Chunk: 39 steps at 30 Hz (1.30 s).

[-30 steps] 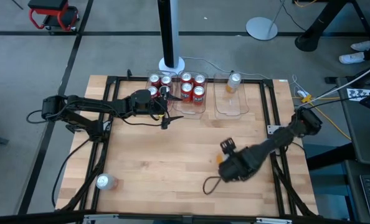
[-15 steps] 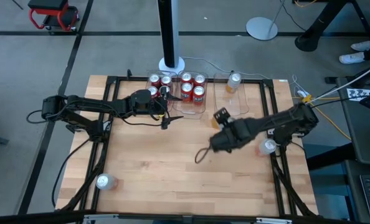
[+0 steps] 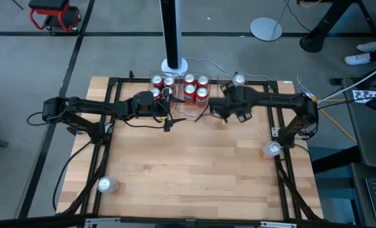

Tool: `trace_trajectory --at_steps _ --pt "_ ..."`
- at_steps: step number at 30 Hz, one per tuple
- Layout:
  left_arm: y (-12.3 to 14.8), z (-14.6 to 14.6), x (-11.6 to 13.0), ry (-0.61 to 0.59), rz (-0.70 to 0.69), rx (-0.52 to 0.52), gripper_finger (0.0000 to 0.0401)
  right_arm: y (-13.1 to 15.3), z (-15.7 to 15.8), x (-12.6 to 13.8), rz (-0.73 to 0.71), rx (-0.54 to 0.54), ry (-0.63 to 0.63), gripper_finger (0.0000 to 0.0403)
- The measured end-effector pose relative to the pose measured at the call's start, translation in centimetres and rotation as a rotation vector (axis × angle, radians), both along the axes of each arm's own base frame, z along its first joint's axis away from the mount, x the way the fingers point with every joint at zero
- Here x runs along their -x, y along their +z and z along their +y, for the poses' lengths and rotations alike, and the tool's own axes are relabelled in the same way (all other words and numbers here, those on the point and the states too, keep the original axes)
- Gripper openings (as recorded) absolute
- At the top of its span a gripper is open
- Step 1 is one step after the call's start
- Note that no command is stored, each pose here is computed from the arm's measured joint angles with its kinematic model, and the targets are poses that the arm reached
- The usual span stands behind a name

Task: Sort soda cans
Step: Put the bottom right white soda can into the right transparent bin

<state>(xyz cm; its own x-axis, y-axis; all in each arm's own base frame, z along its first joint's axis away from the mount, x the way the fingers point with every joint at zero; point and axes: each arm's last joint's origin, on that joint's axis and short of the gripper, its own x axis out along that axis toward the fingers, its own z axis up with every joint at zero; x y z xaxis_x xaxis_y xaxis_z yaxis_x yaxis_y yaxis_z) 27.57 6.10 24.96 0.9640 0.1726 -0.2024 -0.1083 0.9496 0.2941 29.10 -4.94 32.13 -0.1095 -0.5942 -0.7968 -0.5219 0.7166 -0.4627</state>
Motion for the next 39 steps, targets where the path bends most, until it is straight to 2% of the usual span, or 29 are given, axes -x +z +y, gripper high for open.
trace_trajectory --at_steps 4,9,14,20,29,39 --pt "0.0 0.0 0.0 -0.001 0.000 -0.003 0.0347 -0.8 -2.5 0.7 0.053 -0.004 -0.059 0.0304" --pt "0.0 0.0 0.0 -0.001 0.000 -0.003 0.0347 -3.3 -4.9 2.0 0.164 -0.038 -0.111 0.0304" --pt "0.0 0.0 0.0 -0.001 0.000 -0.003 0.0347 -5.8 -6.6 2.6 0.202 -0.074 -0.108 0.0305" --pt "0.0 0.0 0.0 -0.001 0.000 -0.007 0.0347 -7.7 -8.7 2.8 0.170 -0.079 -0.093 0.0305" --pt "0.0 0.0 0.0 -0.002 0.000 -0.007 0.0347 -10.0 -11.3 3.8 0.093 -0.151 -0.108 0.0305" --pt "0.0 0.0 0.0 -0.002 0.001 -0.009 0.0347 -11.5 -12.4 5.0 0.086 -0.183 -0.137 0.0306"
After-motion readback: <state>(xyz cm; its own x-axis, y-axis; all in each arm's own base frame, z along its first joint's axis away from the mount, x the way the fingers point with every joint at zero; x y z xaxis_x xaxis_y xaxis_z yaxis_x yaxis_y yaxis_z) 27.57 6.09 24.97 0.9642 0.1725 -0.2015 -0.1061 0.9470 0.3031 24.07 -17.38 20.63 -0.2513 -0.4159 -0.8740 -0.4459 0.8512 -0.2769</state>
